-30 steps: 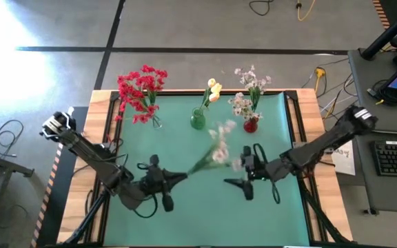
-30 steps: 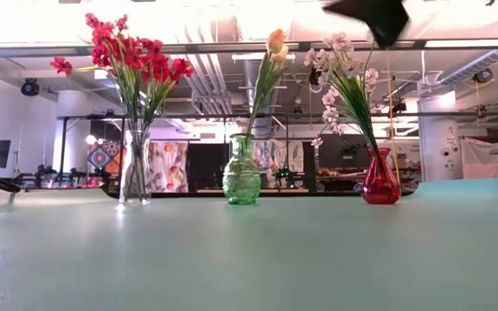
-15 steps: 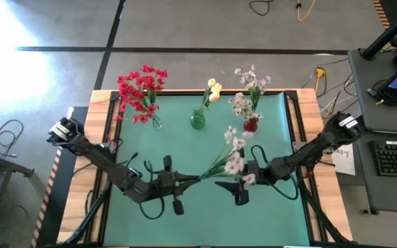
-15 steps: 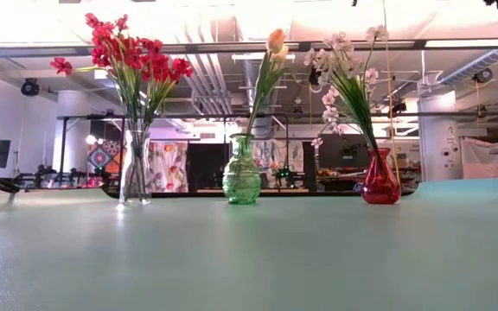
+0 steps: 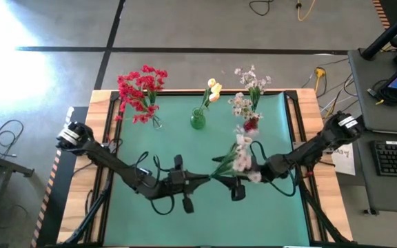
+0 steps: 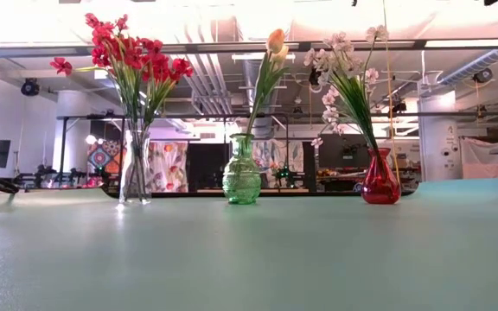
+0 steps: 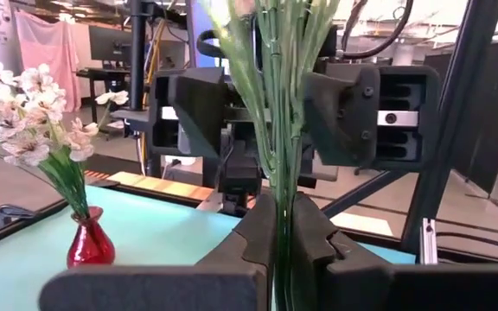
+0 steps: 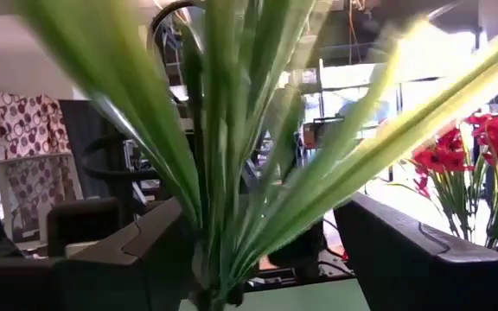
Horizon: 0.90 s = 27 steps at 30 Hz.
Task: Sort flowers into vase by color
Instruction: Put the white flowers into the red vase
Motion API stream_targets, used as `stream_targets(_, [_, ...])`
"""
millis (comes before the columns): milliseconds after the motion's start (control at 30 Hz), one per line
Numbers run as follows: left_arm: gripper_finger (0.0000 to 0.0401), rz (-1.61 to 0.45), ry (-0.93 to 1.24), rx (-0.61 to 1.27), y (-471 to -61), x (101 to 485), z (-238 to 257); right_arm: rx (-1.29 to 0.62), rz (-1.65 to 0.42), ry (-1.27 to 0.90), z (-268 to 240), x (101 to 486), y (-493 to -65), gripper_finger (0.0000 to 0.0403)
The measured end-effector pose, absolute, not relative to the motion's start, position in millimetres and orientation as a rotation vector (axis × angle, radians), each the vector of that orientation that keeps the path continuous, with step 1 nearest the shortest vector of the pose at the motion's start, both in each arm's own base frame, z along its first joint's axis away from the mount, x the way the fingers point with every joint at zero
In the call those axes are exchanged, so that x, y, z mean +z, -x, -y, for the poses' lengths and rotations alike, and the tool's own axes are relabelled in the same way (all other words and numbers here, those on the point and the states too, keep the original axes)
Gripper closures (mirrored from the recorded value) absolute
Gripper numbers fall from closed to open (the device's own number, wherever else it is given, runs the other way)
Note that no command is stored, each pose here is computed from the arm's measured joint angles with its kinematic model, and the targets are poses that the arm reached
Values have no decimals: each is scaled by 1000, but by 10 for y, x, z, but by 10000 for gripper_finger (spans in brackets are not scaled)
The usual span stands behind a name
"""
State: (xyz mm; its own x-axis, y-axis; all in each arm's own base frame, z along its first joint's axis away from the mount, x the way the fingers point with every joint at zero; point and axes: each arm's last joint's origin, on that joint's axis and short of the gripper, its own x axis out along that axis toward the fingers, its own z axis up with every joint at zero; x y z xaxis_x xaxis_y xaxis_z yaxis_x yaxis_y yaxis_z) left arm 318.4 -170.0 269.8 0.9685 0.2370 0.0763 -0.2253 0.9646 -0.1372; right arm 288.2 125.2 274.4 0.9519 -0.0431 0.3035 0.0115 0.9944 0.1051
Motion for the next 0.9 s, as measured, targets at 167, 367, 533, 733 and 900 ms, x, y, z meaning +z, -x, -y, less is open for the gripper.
stream_targets(167, [401,95,130,236,-3199,2680,1700,-28,311,-103,-1251,2745,-2882,199])
stream_targets(367, [400,95,134,281,-3196,2676,1688,-28,305,-97,-1251,2740,-2884,314])
stream_targets(533, [362,104,160,299,-3177,2714,1672,-27,286,-82,-1250,2744,-2875,381])
stream_targets(733, [273,64,146,294,-3126,2752,1659,-34,261,-77,-1212,2835,-2806,376])
stream_targets(900, [214,-16,142,293,-3035,2781,1633,-196,111,-68,-1071,2957,-2604,370])
